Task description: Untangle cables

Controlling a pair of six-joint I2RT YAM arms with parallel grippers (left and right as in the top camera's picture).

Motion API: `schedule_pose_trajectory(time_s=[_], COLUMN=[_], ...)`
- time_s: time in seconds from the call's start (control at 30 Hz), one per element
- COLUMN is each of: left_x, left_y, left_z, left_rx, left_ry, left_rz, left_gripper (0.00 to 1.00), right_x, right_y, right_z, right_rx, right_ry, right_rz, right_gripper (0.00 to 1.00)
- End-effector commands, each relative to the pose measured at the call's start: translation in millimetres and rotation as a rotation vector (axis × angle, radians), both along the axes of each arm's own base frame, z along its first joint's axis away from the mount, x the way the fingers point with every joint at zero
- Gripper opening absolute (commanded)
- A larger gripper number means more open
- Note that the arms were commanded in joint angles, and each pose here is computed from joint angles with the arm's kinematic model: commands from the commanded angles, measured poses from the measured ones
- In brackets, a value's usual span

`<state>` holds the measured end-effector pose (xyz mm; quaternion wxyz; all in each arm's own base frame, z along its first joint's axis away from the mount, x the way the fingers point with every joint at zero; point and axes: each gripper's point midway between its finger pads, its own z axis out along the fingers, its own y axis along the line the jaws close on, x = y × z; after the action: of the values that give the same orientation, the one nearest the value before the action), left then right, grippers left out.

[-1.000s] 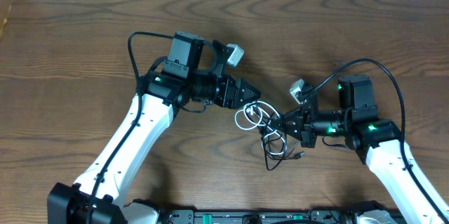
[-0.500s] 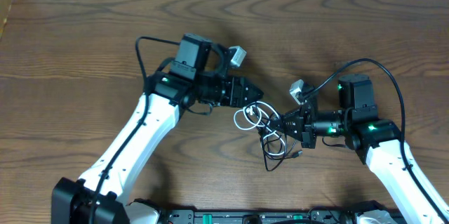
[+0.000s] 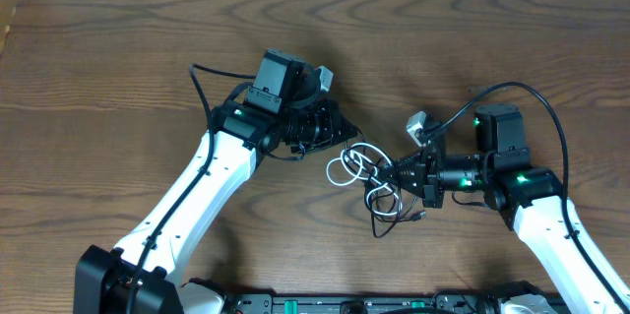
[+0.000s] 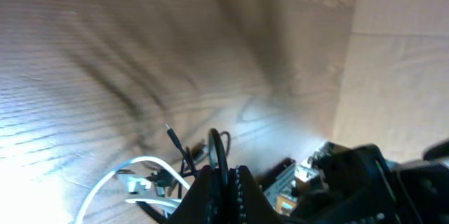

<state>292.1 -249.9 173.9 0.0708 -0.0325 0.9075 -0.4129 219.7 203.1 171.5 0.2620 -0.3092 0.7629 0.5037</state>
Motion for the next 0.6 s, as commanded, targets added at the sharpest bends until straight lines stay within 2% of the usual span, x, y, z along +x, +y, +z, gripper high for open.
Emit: schedule_pose_trajectory(time_s=[0.0, 0.1, 0.2, 0.27, 0.33, 0.43, 0.57], left_x=[14, 26, 34, 36, 38, 40, 45], left_y=[14, 33, 66, 88, 107, 130, 156], left_z=[-12, -19, -29, -33, -35, -34, -28], left_rx=[0.099, 0.174, 0.271, 0.325, 0.359, 0.377, 0.372], left_ry=[-0.065, -0.121, -0.116, -0.11, -0.105, -0.099, -0.088], left_rz=[0.039, 0.056, 0.119, 0.15, 0.17, 0.205, 0.281], left_gripper=[0.07, 0.07, 0.08, 0.08, 0.07, 0.07, 0.07], right_x=[4, 30, 56, 55, 48, 37, 30], right_y=[-2, -27, -95, -135, -165, -187, -202], right_z=[-6, -40, -83, -96, -101, -106, -108], right_rx=[-0.037, -0.247, -0.565, -0.707, -0.795, -0.855, -0.867], right_ry=[-0.021, 0.047, 0.195, 0.263, 0.32, 0.384, 0.442], right_rz=[-0.016, -0.239, -0.681, -0.91, -1.084, -1.215, -1.303], right_gripper=[0.01, 0.01, 0.02, 0.08, 0.03, 0.01, 0.01])
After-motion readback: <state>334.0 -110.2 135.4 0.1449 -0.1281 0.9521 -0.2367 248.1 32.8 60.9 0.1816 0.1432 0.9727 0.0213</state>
